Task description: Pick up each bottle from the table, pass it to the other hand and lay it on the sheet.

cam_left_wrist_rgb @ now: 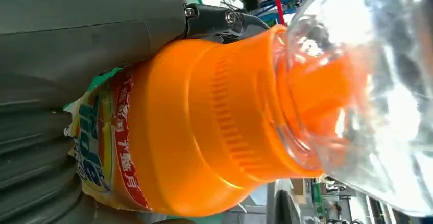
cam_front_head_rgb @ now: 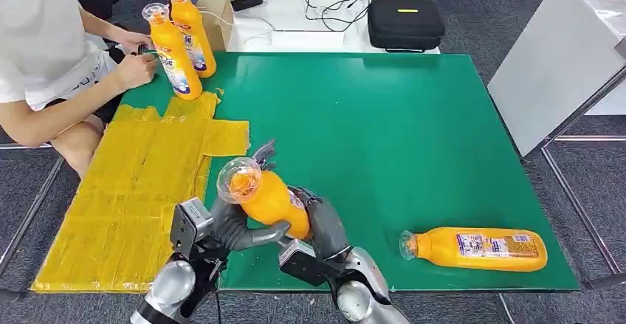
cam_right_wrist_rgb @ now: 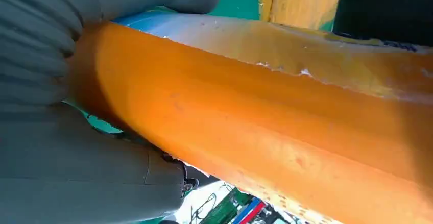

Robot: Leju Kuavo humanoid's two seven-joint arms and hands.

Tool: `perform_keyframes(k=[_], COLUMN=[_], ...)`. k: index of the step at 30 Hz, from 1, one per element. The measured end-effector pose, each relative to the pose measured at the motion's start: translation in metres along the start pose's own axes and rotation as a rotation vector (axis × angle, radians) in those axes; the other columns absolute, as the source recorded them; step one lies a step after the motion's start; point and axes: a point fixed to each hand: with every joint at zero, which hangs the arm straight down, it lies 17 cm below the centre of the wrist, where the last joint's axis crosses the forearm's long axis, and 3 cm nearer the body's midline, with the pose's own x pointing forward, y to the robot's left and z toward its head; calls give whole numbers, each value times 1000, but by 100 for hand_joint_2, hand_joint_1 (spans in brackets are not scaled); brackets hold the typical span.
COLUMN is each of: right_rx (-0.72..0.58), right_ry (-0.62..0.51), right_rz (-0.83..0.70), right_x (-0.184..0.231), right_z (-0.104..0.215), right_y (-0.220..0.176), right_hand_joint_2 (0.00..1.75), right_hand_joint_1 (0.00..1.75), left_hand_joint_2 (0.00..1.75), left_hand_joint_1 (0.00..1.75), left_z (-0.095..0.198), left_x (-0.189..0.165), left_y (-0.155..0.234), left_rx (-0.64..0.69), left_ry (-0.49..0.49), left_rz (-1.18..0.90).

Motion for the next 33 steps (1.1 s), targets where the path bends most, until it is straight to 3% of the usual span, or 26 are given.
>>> perform_keyframes(k=[10,11,12,32,33], right_rx=[7,8,10,8,6], right_ry=[-3,-3,-3,5,6], right_rz=[-4,-6,-7,-11,-12], right_x=[2,2,2,0,-1], right_z=[0,0,0,-1,-1], right_y=[3,3,3,5,5], right_hand_joint_2=[175,175,175,175,175], right_hand_joint_1=[175,175,175,175,164], left_hand_joint_2=[175,175,175,175,175], left_hand_joint_1=[0,21,175,175,175], left_z=[1,1,1,1,1], left_x=[-4,-4,-5,-5,-5], left_y=[-1,-1,0,6,7], left_rx=[-1,0,3,48,53], left_ry=[10,12,13,15,13], left_rz=[1,3,7,93,92])
